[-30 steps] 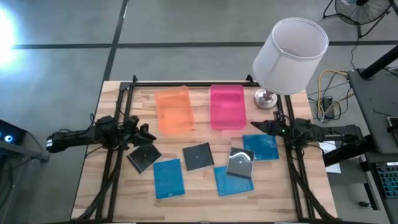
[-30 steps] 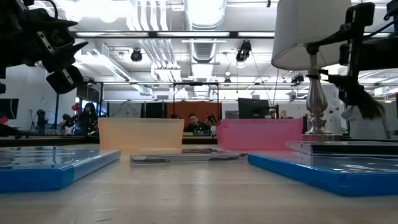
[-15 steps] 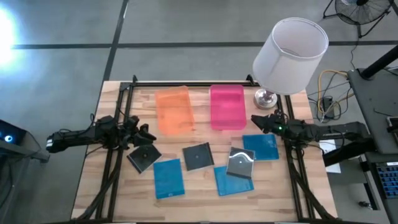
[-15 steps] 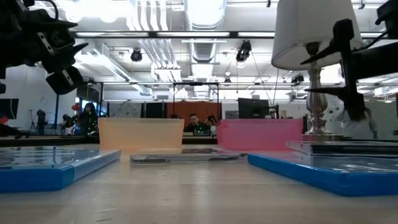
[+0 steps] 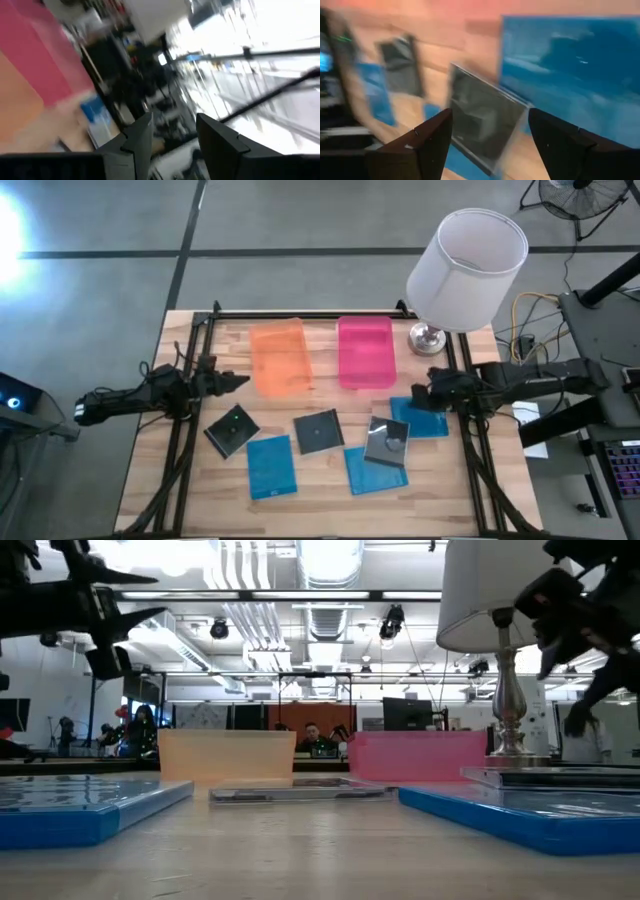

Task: Pick & place jewel cases by type
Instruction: Put the right black CD case into the pink bin

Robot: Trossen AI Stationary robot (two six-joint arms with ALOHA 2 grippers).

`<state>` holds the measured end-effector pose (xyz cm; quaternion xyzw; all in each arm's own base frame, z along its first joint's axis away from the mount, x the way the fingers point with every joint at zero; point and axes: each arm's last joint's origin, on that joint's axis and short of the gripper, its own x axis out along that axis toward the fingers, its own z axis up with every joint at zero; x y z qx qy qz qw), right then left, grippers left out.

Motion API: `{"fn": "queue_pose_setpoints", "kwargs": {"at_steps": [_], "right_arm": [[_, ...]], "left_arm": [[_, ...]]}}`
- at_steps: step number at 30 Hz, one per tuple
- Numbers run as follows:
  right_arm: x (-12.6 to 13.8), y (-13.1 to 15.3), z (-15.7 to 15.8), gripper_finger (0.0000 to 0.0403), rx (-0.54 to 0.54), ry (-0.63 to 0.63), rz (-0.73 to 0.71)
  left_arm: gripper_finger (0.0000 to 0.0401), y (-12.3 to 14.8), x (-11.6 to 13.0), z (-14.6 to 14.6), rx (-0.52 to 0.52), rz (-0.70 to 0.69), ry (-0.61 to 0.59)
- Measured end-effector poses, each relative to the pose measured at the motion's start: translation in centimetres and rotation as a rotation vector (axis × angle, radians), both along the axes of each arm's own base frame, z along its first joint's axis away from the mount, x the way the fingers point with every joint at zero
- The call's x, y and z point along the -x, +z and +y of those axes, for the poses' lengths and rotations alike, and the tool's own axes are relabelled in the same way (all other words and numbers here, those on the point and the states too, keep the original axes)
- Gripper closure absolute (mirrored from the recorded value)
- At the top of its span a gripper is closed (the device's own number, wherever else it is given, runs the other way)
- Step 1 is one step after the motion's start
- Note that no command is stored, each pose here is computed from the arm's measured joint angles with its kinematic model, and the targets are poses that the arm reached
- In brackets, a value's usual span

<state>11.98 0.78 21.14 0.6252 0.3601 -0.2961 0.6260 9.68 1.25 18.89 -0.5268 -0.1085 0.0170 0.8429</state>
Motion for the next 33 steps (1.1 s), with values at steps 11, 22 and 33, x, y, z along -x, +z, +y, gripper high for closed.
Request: {"fn": "queue_pose_setpoints", "kwargs": {"at_steps": [11,22,33], "right_arm": [[-0.2,-1.7,2.6,0.0131,-0.159,0.021,0.059],[0.2,-4.5,6.0,0.0129,-0.256,-0.042,0.103],[-0.2,-7.1,8.8,0.0128,-0.124,-0.108,0.047]], "left_arm": [[0.0268,2.5,-0.8,-0.3,0.057,-0.028,-0.084],[0.0271,7.2,-6.4,-0.3,-0.182,0.345,-0.267],[0.0271,5.7,-14.7,0.9,-0.184,0.441,-0.481]]}}
